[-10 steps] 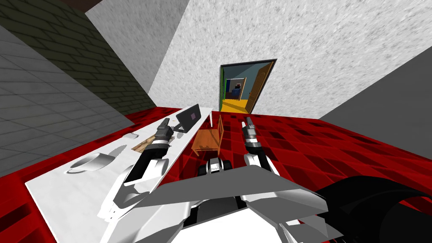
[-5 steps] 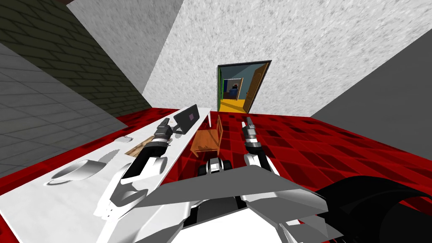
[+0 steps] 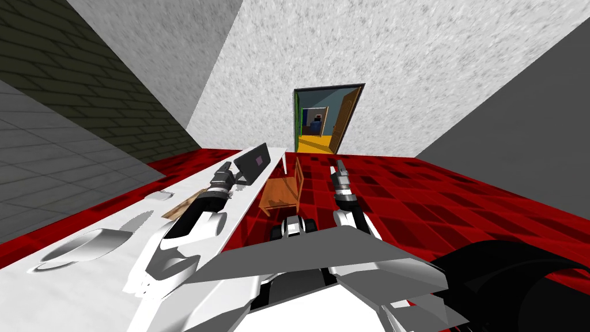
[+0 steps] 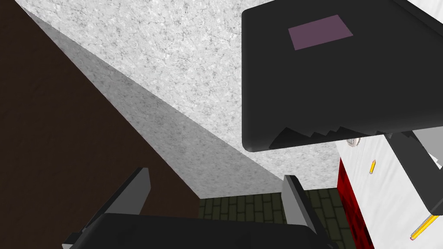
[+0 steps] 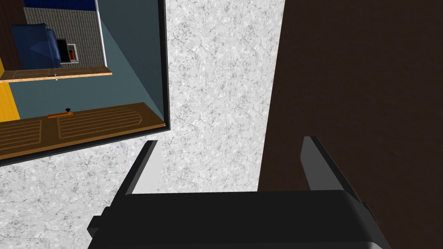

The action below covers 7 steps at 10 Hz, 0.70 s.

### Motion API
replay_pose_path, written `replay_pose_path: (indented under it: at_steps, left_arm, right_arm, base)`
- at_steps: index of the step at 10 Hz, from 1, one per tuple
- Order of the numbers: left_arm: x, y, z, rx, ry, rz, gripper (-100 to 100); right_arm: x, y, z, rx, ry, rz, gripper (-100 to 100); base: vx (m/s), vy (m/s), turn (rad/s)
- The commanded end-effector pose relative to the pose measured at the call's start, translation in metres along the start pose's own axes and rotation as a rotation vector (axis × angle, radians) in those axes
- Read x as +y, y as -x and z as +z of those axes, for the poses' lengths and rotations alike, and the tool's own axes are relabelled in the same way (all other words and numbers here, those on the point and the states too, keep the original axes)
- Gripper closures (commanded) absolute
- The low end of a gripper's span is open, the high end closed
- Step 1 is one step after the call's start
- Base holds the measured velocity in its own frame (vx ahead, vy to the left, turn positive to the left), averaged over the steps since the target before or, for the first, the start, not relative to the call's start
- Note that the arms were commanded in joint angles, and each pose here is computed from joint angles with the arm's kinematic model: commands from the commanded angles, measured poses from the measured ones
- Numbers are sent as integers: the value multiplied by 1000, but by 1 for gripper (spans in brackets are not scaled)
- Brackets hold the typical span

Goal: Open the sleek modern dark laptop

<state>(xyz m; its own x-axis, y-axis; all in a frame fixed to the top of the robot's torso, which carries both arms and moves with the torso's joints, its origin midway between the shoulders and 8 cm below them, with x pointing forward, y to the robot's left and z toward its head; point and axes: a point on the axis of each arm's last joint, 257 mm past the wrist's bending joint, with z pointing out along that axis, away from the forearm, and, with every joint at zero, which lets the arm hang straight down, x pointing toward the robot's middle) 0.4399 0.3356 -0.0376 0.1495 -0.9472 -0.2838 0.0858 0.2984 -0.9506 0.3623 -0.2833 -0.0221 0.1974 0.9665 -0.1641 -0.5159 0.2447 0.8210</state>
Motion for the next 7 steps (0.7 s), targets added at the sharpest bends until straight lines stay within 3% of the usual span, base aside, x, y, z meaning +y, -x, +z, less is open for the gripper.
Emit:
replay_pose_path:
  at_steps: [1, 7]
  left_arm:
    - [10, 4, 1, -7, 55, 1, -100]
    - [27, 16, 5, -25, 165, 8, -100]
  right_arm:
    - [0, 0, 0, 0, 0, 0, 0]
    - [0, 0, 0, 0, 0, 0, 0]
  base:
    - [10, 22, -51]
    - [9, 22, -78]
